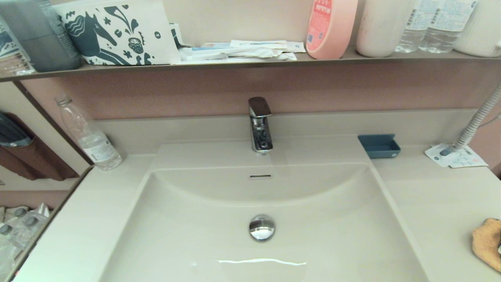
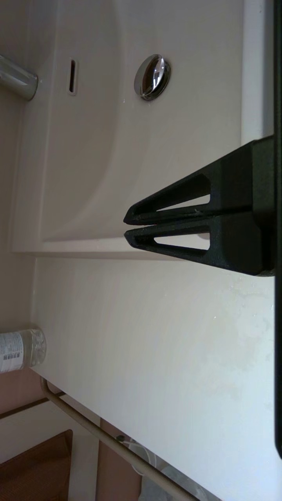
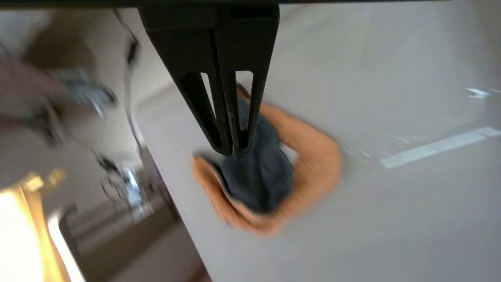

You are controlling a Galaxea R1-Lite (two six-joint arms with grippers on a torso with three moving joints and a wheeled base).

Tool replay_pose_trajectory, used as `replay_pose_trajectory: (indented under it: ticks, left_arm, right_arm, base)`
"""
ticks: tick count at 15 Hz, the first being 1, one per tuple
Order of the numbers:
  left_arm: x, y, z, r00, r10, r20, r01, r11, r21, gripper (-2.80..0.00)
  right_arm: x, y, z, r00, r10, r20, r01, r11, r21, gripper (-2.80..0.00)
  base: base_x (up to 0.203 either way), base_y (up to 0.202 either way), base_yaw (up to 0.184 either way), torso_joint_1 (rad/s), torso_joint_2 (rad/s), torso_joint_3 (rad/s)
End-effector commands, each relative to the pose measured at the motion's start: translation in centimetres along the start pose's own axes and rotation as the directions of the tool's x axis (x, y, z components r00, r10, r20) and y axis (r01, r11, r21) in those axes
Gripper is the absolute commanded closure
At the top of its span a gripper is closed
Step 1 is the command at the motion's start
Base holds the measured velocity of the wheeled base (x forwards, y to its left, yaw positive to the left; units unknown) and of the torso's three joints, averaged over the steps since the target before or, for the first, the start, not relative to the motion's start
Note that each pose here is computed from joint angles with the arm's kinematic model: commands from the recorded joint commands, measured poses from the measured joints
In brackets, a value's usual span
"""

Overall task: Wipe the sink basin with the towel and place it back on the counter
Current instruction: Pick up the cloth

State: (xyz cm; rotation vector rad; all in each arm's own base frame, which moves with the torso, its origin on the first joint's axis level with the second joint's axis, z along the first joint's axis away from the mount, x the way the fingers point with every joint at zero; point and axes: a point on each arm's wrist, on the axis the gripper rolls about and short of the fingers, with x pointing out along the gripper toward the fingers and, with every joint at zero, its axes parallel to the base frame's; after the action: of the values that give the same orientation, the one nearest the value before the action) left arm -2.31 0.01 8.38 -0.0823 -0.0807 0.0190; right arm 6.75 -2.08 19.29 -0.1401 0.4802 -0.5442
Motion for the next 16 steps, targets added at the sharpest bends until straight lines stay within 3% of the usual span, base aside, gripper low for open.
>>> replay_pose_trajectory:
  ticks: [1,3,7,10,11,12,14,16]
  left_arm:
    - [0.0,0.0,0.0,1.0,0.001,0.0,-0.001,1.0,-0.001,0.0]
    - [0.0,0.0,0.0,1.0,0.001,0.0,-0.001,1.0,-0.001,0.0]
    - [0.0,0.0,0.0,1.0,0.001,0.0,-0.001,1.0,-0.001,0.0]
    - [0.0,0.0,0.0,1.0,0.001,0.0,-0.001,1.0,-0.001,0.0]
    - [0.0,0.0,0.0,1.0,0.001,0.0,-0.001,1.0,-0.001,0.0]
    - [0.0,0.0,0.0,1.0,0.001,-0.001,-0.001,1.0,-0.001,0.0]
    - [0.0,0.0,0.0,1.0,0.001,0.0,-0.001,1.0,-0.001,0.0]
    - [0.0,0.0,0.0,1.0,0.001,-0.001,-0.001,1.0,-0.001,0.0]
  right_arm:
    - [2.9,0.4,0.4,0.982,-0.047,-0.184,0.038,0.998,-0.05,0.0]
    - [3.6,-0.2,0.9,0.955,-0.086,-0.284,0.049,0.99,-0.135,0.0]
    - [6.7,-0.7,2.2,0.911,-0.131,-0.391,0.033,0.968,-0.248,0.0]
    - [8.7,-1.1,3.5,0.897,-0.147,-0.418,0.024,0.958,-0.286,0.0]
    - [8.8,-1.1,3.6,0.902,-0.118,-0.415,-0.004,0.96,-0.281,0.0]
    - [8.9,-1.0,3.7,0.911,-0.058,-0.408,-0.054,0.965,-0.258,-2.8]
    - [8.9,-0.8,3.9,0.918,0.08,-0.389,-0.171,0.964,-0.205,-2.8]
    - [9.9,-1.0,3.7,0.906,0.085,-0.415,-0.187,0.959,-0.212,-2.8]
  base:
    - [0.0,0.0,0.0,0.0,0.0,0.0]
    - [0.0,0.0,0.0,0.0,0.0,0.0]
    - [0.0,0.0,0.0,0.0,0.0,0.0]
    - [0.0,0.0,0.0,0.0,0.0,0.0]
    - [0.0,0.0,0.0,0.0,0.0,0.0]
    - [0.0,0.0,0.0,0.0,0.0,0.0]
    - [0.0,0.0,0.0,0.0,0.0,0.0]
    - [0.0,0.0,0.0,0.0,0.0,0.0]
